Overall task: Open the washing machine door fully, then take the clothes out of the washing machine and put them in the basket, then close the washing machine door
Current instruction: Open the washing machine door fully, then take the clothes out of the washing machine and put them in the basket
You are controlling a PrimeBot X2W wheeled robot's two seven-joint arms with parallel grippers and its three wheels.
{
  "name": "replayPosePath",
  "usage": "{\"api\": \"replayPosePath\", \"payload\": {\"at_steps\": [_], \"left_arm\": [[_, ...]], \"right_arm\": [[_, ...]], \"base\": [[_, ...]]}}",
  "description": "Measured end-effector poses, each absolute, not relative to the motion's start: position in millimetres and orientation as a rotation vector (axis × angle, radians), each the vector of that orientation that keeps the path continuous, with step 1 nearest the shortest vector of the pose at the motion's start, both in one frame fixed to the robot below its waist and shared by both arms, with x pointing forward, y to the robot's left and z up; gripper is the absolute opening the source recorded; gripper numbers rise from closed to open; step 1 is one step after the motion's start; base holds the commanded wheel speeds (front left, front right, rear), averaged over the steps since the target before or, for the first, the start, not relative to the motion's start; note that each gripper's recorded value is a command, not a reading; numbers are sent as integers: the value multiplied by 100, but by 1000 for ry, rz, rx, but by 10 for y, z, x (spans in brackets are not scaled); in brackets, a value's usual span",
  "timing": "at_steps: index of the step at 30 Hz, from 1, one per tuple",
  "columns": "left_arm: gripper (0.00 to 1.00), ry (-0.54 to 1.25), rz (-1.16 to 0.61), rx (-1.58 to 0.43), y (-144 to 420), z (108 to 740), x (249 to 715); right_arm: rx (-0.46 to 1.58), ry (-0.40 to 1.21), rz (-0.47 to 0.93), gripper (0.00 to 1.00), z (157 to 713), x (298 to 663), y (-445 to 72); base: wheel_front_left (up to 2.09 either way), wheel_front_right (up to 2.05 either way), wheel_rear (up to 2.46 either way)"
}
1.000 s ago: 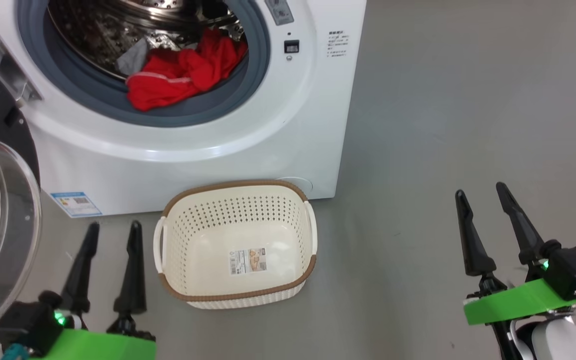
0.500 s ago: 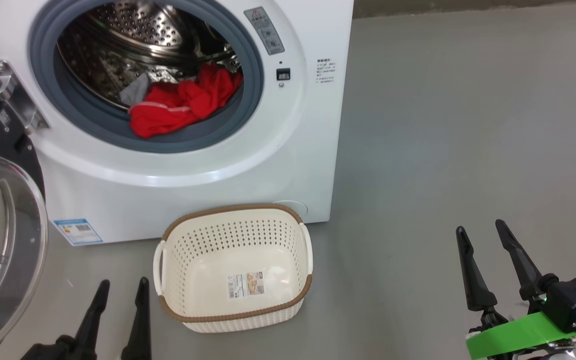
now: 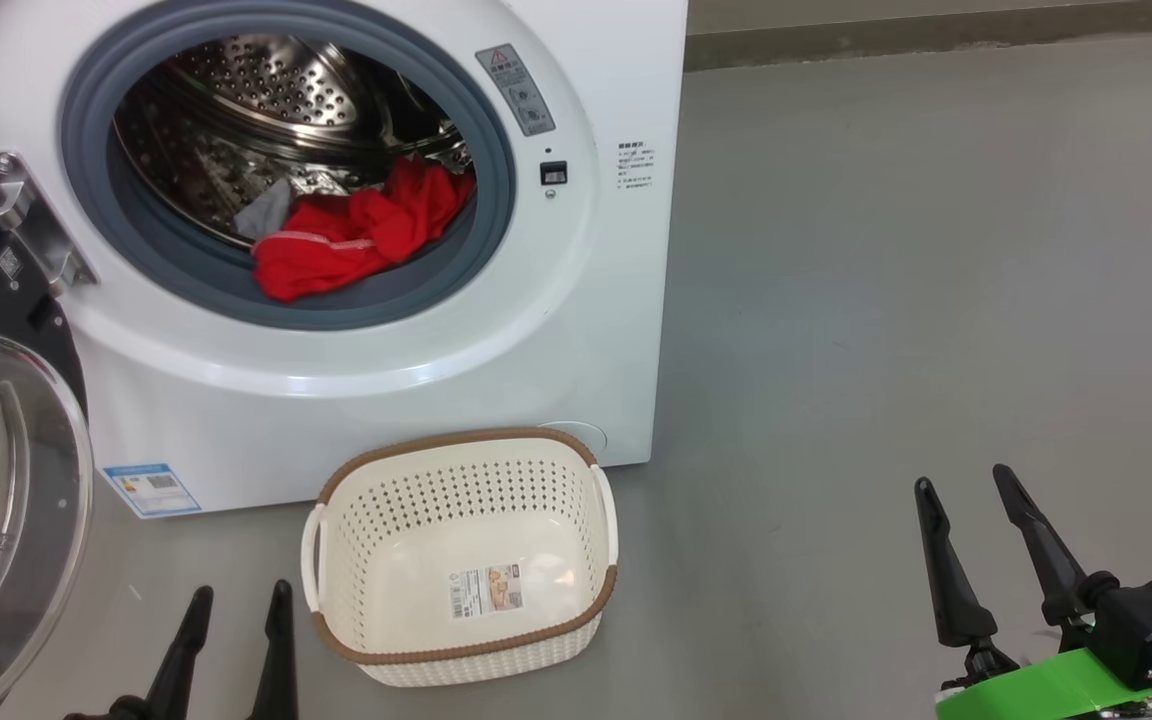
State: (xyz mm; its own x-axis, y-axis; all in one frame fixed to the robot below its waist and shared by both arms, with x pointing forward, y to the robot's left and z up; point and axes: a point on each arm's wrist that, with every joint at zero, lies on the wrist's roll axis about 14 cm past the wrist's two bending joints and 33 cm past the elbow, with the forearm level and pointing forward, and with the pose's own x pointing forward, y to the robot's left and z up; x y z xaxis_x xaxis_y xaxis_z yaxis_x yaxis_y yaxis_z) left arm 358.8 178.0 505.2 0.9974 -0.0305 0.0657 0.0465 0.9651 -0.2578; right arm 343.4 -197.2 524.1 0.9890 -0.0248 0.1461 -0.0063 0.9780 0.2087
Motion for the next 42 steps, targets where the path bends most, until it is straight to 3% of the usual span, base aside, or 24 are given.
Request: {"api": "replayPosePath", "payload": {"at_steps": [14, 31, 42], "left_arm": [[100, -57, -7, -244, 1813, 5047, 3578], [100, -67, 0, -252, 1831, 5089, 3572], [100, -74, 2, -252, 1834, 5094, 3571]], "right_arm": [[209, -150, -13, 100, 5244, 3445, -1986], [211, -142, 1, 100, 5223, 3469, -1936], [212, -136, 6, 100, 5207, 3483, -1919]], "base": [[16, -16, 0], [152, -152, 0], [45, -45, 0]]}}
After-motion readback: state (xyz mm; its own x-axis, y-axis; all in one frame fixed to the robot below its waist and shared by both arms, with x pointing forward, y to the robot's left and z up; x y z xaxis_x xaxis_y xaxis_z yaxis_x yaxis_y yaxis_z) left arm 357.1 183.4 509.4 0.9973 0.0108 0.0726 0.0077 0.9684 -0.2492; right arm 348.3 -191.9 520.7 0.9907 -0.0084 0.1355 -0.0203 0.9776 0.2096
